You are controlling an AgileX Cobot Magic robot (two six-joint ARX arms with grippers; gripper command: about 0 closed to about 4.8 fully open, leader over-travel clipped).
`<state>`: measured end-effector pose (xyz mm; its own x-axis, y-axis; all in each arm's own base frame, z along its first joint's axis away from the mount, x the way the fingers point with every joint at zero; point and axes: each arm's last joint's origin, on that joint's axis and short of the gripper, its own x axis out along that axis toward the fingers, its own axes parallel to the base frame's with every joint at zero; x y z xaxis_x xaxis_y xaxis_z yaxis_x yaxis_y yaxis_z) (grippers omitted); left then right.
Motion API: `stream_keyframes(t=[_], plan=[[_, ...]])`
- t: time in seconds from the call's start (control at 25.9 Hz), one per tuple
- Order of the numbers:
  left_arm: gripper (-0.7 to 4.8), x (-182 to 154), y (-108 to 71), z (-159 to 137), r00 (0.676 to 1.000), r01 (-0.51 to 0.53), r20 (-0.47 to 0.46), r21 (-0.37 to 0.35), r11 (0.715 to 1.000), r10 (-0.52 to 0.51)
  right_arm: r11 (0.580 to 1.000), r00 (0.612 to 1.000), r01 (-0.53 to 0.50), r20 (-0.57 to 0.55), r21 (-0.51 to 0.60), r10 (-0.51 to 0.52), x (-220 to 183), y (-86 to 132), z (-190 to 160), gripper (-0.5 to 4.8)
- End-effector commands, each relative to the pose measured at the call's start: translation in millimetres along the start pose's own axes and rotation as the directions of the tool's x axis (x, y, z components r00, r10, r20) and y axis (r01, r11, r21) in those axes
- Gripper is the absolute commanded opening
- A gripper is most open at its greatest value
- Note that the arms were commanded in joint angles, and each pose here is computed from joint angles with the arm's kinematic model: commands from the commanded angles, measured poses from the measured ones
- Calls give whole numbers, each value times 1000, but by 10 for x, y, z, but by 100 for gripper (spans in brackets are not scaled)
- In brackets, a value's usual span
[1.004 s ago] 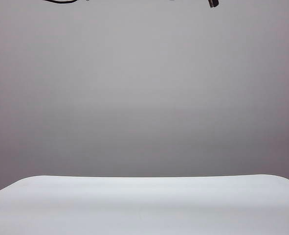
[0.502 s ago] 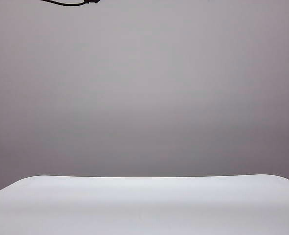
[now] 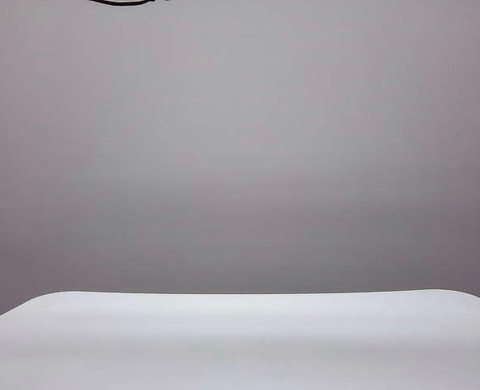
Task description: Pick up the pen and remove the cap.
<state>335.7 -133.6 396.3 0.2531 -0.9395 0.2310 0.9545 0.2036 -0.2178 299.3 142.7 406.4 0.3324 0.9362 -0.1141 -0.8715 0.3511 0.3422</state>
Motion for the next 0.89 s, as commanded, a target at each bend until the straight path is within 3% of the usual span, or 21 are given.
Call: stream_keyframes(t=[0.04,0.23,0.35,0.58,0.81,0.89], plan=[[403,2,-27,46,999,-12,33,17,1000,11,999,998,-44,37,-15,45,-17,55,77,-6],[389,4,-24,55,998,-34,54,14,999,34,999,998,-47,29,-8,47,-13,50,66,-6],[328,14,-36,57,998,-28,58,17,999,27,999,998,-47,30,-8,47,-13,50,66,-6],[326,85,-87,40,997,-22,72,20,1000,20,999,998,-47,30,-9,47,-12,49,66,-6],[259,143,-138,34,996,-10,91,40,999,6,998,998,-64,24,-7,64,-12,54,63,-6],[187,142,-138,35,996,-10,91,40,999,6,998,998,-64,24,-8,64,-12,54,63,-6]])
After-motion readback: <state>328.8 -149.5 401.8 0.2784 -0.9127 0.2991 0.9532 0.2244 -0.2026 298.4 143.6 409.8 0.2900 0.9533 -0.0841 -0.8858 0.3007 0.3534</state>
